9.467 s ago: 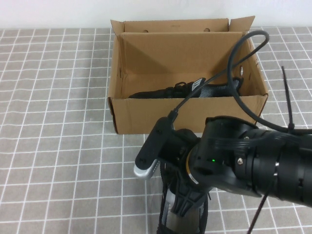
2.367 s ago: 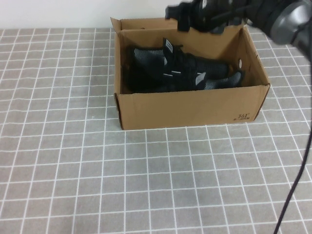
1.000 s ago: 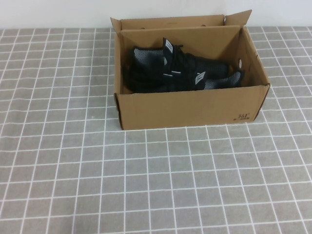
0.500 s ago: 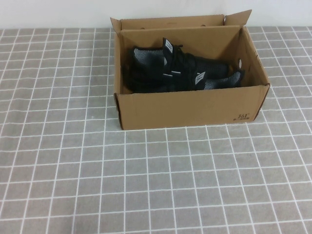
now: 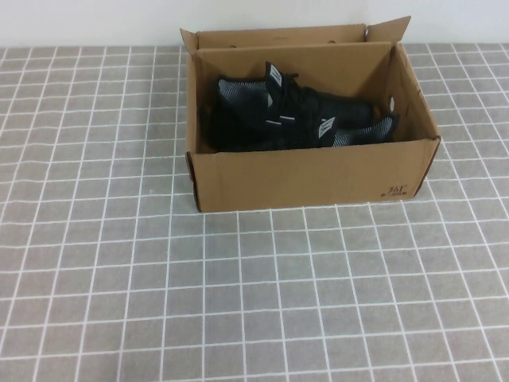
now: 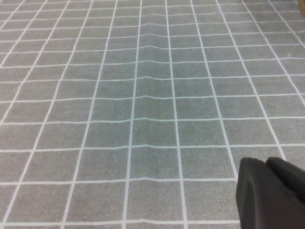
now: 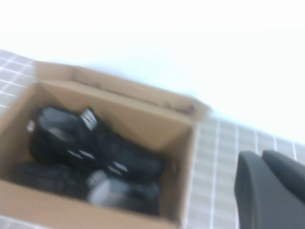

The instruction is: Put shoes into padded shoe box

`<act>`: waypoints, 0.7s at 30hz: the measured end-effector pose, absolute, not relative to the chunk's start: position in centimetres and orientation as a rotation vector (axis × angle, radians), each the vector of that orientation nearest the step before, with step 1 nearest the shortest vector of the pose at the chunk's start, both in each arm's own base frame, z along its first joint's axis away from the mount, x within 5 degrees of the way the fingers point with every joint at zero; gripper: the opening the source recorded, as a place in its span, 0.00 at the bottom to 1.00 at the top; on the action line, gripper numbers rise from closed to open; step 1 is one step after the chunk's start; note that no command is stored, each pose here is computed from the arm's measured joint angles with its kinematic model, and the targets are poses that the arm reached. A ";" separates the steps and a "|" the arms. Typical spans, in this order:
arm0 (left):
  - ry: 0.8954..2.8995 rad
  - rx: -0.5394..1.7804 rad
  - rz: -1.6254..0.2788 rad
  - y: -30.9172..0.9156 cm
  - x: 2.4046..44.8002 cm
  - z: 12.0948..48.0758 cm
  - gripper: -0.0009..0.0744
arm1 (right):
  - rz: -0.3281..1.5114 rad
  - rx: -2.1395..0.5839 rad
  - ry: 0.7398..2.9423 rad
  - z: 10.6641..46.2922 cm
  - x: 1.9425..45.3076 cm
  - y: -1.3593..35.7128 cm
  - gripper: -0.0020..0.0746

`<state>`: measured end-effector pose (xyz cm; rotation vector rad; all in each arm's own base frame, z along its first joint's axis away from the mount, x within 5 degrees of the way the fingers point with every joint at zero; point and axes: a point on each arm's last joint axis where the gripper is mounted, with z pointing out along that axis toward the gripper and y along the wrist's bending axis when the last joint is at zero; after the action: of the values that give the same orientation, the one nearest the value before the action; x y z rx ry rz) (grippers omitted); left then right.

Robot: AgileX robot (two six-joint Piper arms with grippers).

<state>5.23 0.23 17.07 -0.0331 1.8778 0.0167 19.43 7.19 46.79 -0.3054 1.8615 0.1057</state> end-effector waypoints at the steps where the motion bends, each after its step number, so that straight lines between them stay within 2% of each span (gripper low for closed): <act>1: 1.878 -0.033 0.017 0.2 5.2 17.1 0.01 | 0.107 -0.266 1.868 45.5 18.7 6.1 0.02; 5: 1.878 -0.033 0.017 0.2 5.2 17.1 0.01 | 0.115 -0.031 1.903 40.4 15.6 2.4 0.02; 9: 1.878 -0.033 0.017 0.2 5.2 17.1 0.01 | 0.050 0.137 1.811 36.6 10.9 -0.2 0.02; 16: 1.878 -0.033 0.017 0.2 5.2 17.1 0.01 | -0.197 0.193 1.644 28.6 5.1 -1.7 0.02; 21: 1.878 -0.033 0.017 0.2 5.2 17.1 0.01 | -0.268 0.260 1.676 22.8 4.3 -2.0 0.02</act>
<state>5.23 0.23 17.07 -0.0331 1.8778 0.0167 4.32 -1.99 22.81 0.2596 1.6757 -0.2684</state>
